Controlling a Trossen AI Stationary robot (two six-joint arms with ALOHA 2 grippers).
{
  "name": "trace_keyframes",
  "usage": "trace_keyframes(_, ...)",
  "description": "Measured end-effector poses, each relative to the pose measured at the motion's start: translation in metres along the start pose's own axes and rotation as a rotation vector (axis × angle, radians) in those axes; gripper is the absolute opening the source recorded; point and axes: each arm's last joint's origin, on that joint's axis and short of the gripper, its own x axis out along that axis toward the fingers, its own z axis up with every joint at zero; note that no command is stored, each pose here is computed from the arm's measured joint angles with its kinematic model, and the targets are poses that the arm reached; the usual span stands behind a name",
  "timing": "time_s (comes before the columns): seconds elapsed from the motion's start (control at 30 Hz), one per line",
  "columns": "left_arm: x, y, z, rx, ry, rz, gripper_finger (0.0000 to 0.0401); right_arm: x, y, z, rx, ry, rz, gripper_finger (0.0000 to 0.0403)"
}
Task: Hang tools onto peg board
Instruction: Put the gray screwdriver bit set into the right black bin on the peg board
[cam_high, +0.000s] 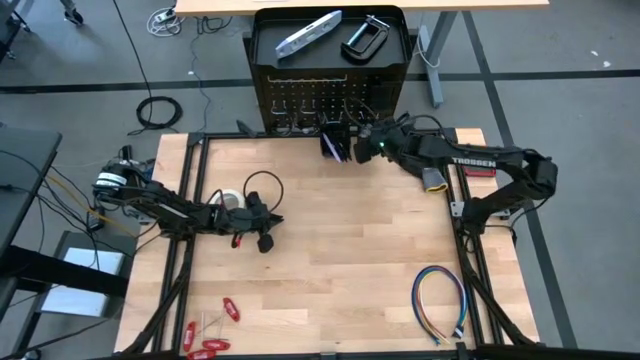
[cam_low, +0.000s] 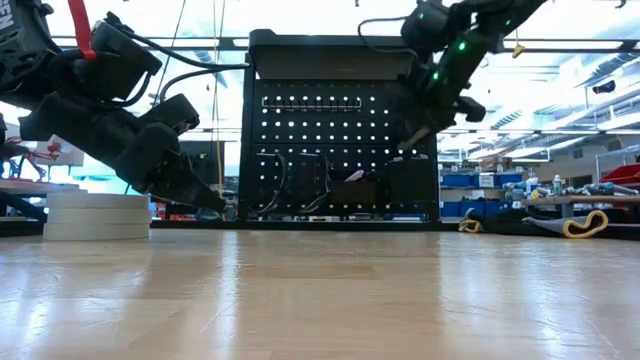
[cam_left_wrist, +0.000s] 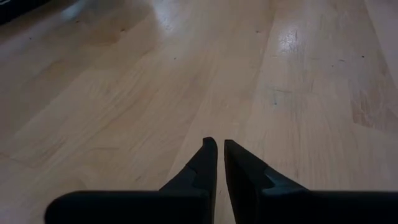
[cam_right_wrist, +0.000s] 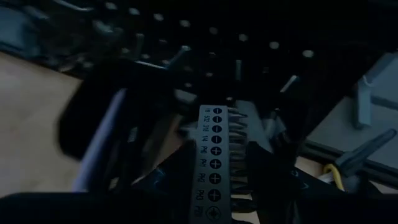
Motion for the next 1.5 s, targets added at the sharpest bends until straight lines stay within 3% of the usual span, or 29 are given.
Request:
trace_keyframes(0.33, 0.000, 0.000, 0.000, 0.000, 0.001, 0.000, 0.0035, 0.036, -0.015, 0.004, 0.148, 0.001, -0.095, 0.0164)
trace_keyframes(0.7, 0.000, 0.000, 0.000, 0.000, 0.001, 0.000, 0.0035, 0.024, -0.012, 0.006, 0.128, -0.006, -0.062, 0.0235)
trace_keyframes(1.0, 0.000, 0.000, 0.000, -0.001, 0.002, -0.004, 0.0035, 0.009, -0.013, -0.007, 0.090, 0.060, -0.134, 0.0229)
trace_keyframes(1.33, 0.000, 0.000, 0.000, -0.004, -0.001, -0.006, 0.0035, 0.028, -0.031, 0.001, 0.123, 0.053, -0.223, 0.0228)
trace_keyframes(1.5, 0.000, 0.000, 0.000, -0.004, 0.000, -0.008, 0.0035, 0.031, -0.036, 0.002, 0.137, 0.094, -0.192, 0.0228)
